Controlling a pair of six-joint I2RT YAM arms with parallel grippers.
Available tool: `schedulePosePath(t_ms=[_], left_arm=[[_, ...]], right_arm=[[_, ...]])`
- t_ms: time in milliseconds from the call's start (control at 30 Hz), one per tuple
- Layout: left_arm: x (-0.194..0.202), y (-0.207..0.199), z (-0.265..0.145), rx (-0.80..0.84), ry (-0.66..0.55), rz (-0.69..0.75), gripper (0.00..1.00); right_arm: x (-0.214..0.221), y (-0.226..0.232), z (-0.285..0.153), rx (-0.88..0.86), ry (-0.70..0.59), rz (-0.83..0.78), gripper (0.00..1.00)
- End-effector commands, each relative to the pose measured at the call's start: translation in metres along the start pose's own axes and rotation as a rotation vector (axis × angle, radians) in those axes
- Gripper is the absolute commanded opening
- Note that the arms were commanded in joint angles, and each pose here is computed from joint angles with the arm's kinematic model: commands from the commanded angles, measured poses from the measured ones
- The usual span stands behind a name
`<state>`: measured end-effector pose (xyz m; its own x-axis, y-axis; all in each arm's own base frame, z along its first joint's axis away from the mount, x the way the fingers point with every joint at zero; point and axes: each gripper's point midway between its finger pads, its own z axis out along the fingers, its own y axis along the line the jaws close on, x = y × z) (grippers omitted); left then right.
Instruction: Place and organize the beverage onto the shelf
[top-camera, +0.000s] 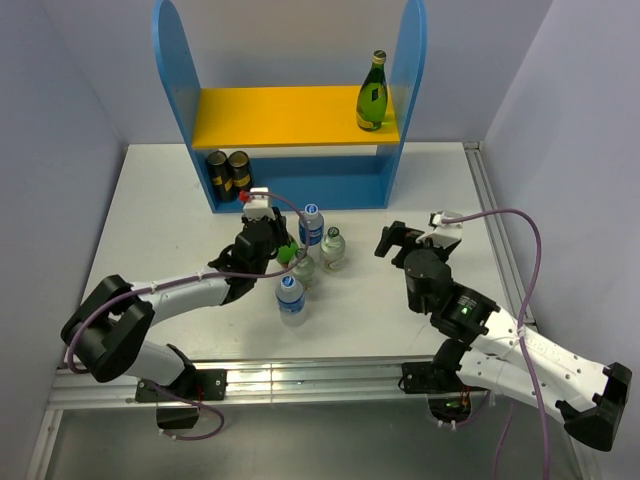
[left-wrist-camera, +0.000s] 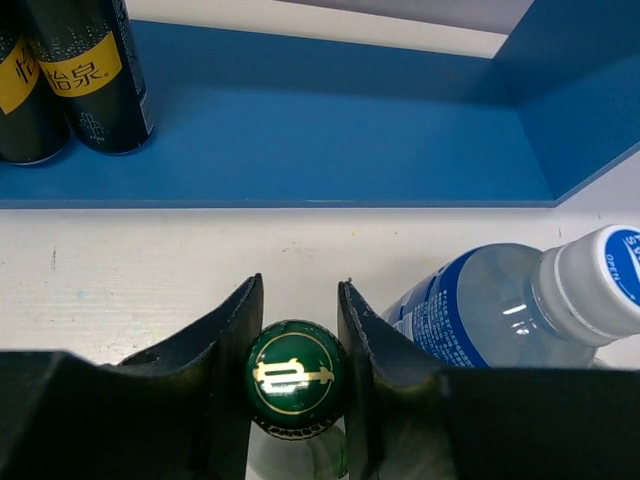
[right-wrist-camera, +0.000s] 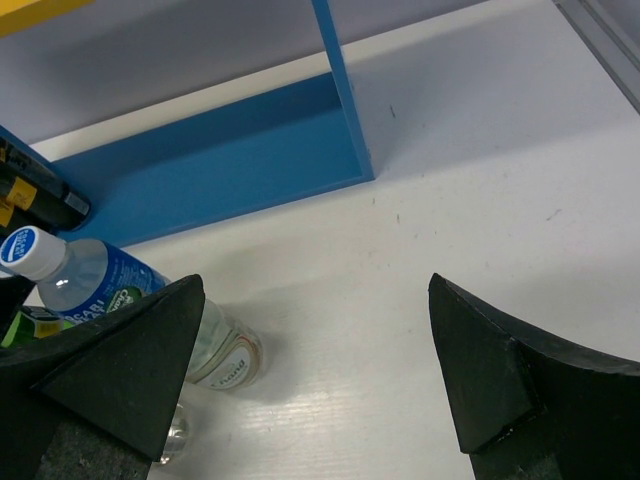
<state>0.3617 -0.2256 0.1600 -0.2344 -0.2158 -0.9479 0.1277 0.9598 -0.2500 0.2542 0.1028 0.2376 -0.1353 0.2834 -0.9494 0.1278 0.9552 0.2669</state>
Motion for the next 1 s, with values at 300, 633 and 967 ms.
schedulePosePath(t_ms=[300, 633, 967], left_arm=[[-0.117, -0.019, -0.024, -0.049, -0.140, 0.015, 0.00], [-0.269, -0.066, -0.015, -0.031, -0.282, 0.106, 0.00], [-0.374, -0.116, 0.024, 0.059, -0.394, 0.092, 0.00]], right_arm=[[-0.004, 0.006, 0.001, -0.022, -0.025, 0.046, 1.00], [0.005, 0.009, 0.005, -0.022, -0.016, 0.035, 1.00], [0.017, 0.009, 0.007, -0.023, -0.002, 0.034, 1.00]])
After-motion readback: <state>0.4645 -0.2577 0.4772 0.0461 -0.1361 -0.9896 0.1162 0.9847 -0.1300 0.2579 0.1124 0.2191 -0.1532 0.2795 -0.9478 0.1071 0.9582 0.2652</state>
